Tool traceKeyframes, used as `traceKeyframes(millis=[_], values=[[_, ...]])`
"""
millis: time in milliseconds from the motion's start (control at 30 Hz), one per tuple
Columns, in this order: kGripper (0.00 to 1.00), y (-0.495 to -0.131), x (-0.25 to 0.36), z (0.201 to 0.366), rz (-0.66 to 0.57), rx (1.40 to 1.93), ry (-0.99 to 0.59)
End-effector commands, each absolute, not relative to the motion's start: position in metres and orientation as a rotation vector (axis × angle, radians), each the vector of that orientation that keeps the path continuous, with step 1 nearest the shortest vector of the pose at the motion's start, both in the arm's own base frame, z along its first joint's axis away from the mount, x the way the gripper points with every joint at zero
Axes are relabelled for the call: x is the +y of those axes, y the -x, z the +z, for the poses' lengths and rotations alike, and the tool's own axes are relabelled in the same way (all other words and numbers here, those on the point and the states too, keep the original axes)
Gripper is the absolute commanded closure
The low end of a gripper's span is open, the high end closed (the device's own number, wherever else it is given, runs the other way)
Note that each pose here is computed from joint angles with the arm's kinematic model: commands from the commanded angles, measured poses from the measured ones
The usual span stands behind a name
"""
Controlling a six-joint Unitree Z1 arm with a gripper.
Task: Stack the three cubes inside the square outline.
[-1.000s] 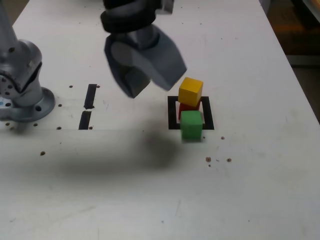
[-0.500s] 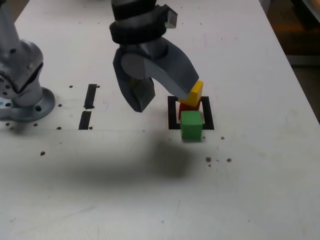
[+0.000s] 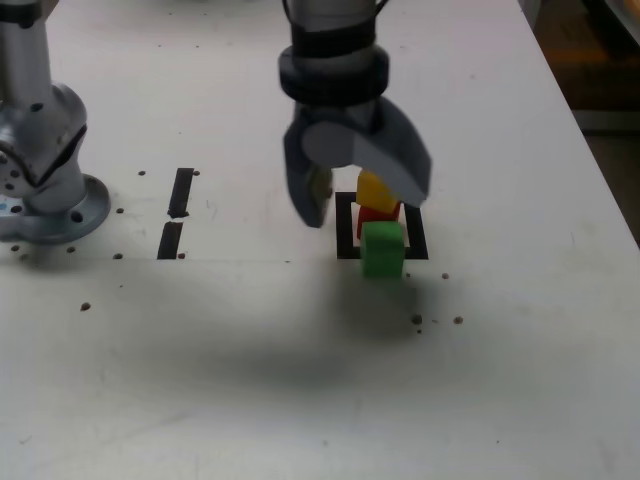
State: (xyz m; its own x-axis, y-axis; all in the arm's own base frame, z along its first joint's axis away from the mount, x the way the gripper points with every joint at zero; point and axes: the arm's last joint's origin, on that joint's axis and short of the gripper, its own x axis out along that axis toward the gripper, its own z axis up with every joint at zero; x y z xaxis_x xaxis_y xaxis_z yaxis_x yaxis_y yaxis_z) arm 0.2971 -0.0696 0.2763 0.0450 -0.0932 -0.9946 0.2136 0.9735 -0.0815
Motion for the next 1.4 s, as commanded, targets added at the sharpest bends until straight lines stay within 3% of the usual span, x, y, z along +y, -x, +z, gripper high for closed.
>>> traceKeyframes(millis=[0, 367, 1367], values=[[0.08, -0.3, -0.071, 0.274, -0.228, 1.52, -0.096], [0.1, -0.308, -0.074, 0.254, -0.229, 1.58, -0.068], [0.14, -0.343, -0.082, 0.212, -0.214, 1.643, -0.06]])
